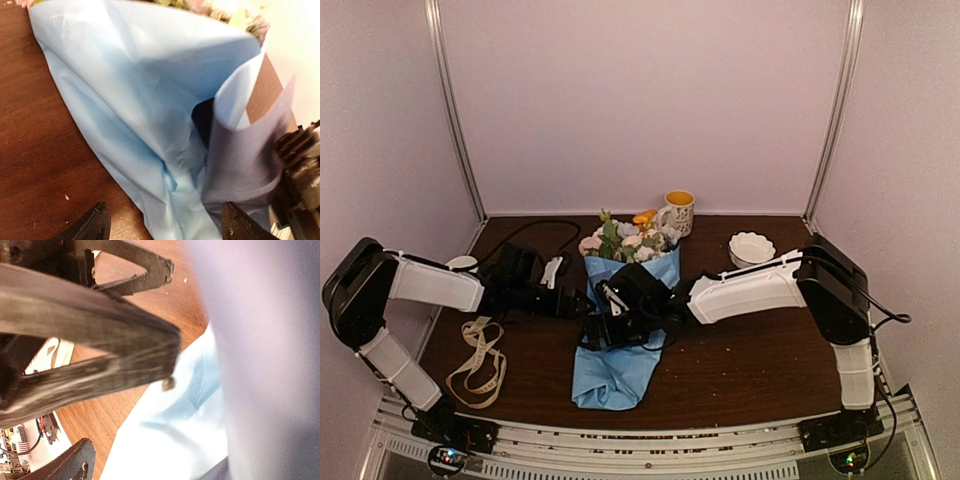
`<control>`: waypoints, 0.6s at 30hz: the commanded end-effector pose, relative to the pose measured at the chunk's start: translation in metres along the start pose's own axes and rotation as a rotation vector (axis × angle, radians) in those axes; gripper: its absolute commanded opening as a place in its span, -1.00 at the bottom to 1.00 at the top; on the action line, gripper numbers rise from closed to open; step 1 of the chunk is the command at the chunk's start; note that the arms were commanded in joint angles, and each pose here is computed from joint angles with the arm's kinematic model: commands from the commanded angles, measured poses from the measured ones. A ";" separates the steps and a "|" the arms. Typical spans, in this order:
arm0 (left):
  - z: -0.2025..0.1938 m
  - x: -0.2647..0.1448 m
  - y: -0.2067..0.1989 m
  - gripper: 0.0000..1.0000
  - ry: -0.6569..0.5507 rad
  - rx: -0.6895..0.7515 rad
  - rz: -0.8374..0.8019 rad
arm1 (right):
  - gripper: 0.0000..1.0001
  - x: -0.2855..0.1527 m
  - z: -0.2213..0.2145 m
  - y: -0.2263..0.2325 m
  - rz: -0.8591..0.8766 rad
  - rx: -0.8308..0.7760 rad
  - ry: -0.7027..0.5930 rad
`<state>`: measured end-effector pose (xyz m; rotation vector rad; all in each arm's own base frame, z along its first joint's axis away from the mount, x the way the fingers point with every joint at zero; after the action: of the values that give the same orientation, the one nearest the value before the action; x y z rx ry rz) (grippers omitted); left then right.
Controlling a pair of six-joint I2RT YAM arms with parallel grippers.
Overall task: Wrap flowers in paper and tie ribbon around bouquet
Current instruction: Fold the two-thirds-folded wrapping paper at the center of the board.
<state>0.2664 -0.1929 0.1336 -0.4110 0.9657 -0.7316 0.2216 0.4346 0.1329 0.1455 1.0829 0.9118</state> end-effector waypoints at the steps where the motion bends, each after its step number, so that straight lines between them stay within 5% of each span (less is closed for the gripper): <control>1: 0.017 -0.018 -0.023 0.64 -0.111 0.042 -0.120 | 1.00 -0.005 0.000 0.002 0.061 -0.010 -0.039; 5: 0.025 -0.030 -0.035 0.90 -0.160 0.102 -0.152 | 1.00 -0.016 0.002 0.016 0.104 -0.079 -0.093; 10: 0.034 -0.019 -0.034 0.94 -0.146 0.097 -0.160 | 1.00 -0.021 0.003 0.026 0.107 -0.136 -0.117; 18: 0.042 0.006 -0.026 0.63 -0.136 0.090 -0.176 | 1.00 -0.025 0.006 0.031 0.137 -0.143 -0.131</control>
<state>0.2761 -0.2078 0.1704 -0.4711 0.8269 -0.9125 0.2185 0.4259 0.1353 0.1667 1.0309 0.9237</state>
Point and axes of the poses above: each gripper's point midway between its finger pads, its own x axis out along the fingers, its own y axis along the line the jaws close on, z = x × y, the point moved 10 cm from there along -x, back along the fingers, and after that the axes turned 7 degrees about -x, right-handed, at the moved point
